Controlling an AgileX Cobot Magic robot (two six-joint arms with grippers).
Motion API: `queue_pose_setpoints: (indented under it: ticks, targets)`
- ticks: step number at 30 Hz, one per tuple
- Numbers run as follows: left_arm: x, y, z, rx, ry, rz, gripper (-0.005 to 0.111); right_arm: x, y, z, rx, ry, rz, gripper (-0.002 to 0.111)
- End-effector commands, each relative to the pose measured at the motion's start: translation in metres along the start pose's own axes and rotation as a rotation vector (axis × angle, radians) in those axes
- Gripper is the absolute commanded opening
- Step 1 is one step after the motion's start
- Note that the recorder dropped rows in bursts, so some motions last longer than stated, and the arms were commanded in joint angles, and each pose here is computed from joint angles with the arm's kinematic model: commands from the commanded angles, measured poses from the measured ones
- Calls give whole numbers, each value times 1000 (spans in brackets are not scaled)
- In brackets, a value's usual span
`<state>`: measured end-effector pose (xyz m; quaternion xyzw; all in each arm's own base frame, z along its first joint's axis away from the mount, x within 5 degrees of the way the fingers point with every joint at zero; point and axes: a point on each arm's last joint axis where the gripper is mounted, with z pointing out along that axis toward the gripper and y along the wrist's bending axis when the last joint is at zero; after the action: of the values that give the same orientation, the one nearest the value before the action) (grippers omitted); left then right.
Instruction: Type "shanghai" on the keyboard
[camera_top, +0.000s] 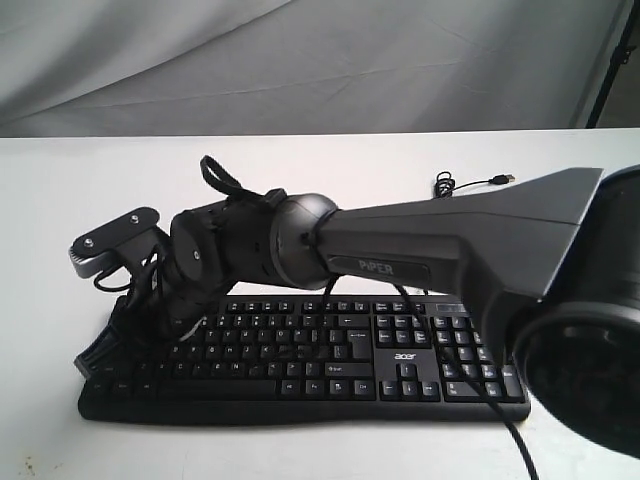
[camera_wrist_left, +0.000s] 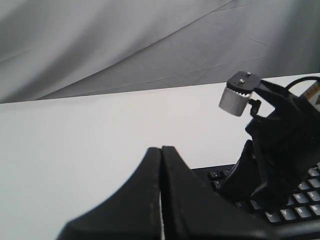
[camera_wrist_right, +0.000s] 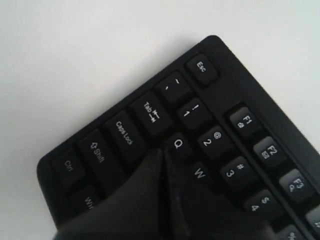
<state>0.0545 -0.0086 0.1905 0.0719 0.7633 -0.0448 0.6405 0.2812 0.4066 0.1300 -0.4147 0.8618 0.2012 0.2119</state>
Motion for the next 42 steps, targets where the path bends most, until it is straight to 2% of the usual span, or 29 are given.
queue_pose_setpoints:
  ticks: [1,6,13,16,30,42]
  targets:
    - [1,0,0,2,-5,2,0,-16,1,-40,20,-14,-45,0]
    - [1,0,0,2,-5,2,0,-8,-12,-74,66,91,-15,0]
    - [1,0,0,2,-5,2,0,35,-22,-103,68,108,79,0]
    - [1,0,0,2,-5,2,0,47,-23,-99,69,85,99,0]
    - [1,0,0,2,-5,2,0,59,-24,-60,64,100,97,0]
    - [1,0,0,2,-5,2,0,60,-26,-55,70,94,81,0]
